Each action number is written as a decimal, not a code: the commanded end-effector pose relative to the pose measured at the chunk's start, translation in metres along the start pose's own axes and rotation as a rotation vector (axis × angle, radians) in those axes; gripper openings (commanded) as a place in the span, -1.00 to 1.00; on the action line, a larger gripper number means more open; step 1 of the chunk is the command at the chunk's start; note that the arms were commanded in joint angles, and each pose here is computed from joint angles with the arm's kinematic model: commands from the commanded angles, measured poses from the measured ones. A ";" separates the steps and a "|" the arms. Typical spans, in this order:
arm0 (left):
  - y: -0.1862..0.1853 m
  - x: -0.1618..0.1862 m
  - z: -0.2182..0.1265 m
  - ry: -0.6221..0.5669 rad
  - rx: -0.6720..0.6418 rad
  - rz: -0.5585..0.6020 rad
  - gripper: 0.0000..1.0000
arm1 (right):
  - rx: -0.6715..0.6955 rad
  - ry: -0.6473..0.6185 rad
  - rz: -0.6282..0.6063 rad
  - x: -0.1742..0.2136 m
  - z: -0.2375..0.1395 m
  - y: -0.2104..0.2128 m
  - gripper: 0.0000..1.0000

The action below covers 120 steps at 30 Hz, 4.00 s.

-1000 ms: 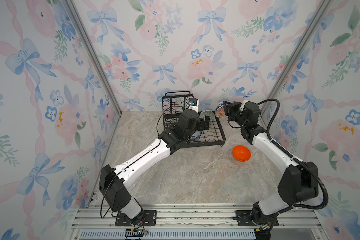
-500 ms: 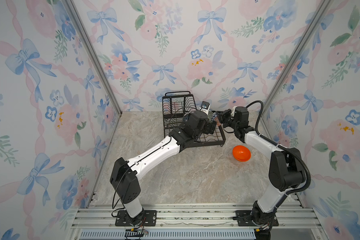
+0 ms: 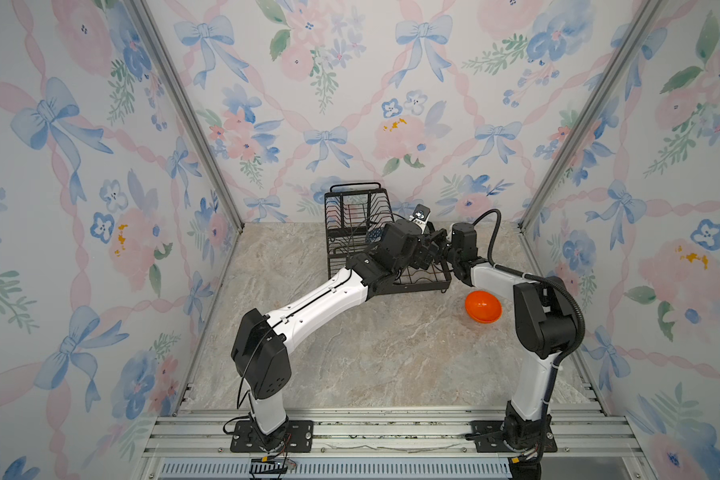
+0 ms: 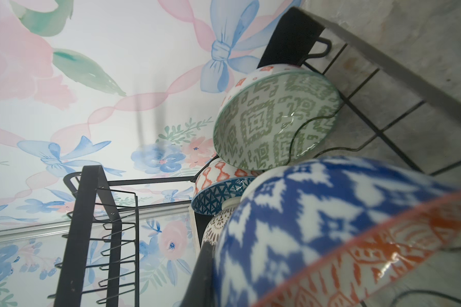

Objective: Load the bowls into the dish rack

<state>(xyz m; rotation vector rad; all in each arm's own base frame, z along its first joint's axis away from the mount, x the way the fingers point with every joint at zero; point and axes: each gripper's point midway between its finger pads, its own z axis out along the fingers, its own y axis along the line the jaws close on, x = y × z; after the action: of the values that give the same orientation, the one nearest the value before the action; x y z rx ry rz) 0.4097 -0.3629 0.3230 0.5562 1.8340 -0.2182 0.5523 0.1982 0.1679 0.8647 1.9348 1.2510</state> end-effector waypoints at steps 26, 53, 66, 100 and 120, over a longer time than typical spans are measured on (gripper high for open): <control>0.019 0.013 0.031 0.048 -0.025 0.033 0.96 | -0.200 -0.086 -0.059 -0.008 0.049 0.032 -1.00; 0.027 0.020 0.026 0.067 -0.044 0.030 0.96 | -0.166 -0.105 -0.028 0.002 0.061 0.003 -1.00; 0.028 0.023 0.025 0.077 -0.041 0.018 0.96 | -0.143 -0.121 -0.005 0.006 0.048 -0.008 -1.00; 0.029 0.025 0.012 0.078 -0.040 -0.001 0.96 | -0.059 -0.117 0.032 0.012 0.029 -0.030 -1.00; 0.030 0.030 -0.002 0.085 -0.041 -0.012 0.96 | -0.002 -0.128 0.044 0.020 0.023 -0.040 -0.85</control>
<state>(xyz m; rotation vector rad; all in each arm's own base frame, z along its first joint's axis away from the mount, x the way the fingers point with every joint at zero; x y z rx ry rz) 0.4242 -0.3342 0.2946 0.5536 1.9128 -0.1591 0.5659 0.2111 0.1334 0.9237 1.7482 1.2427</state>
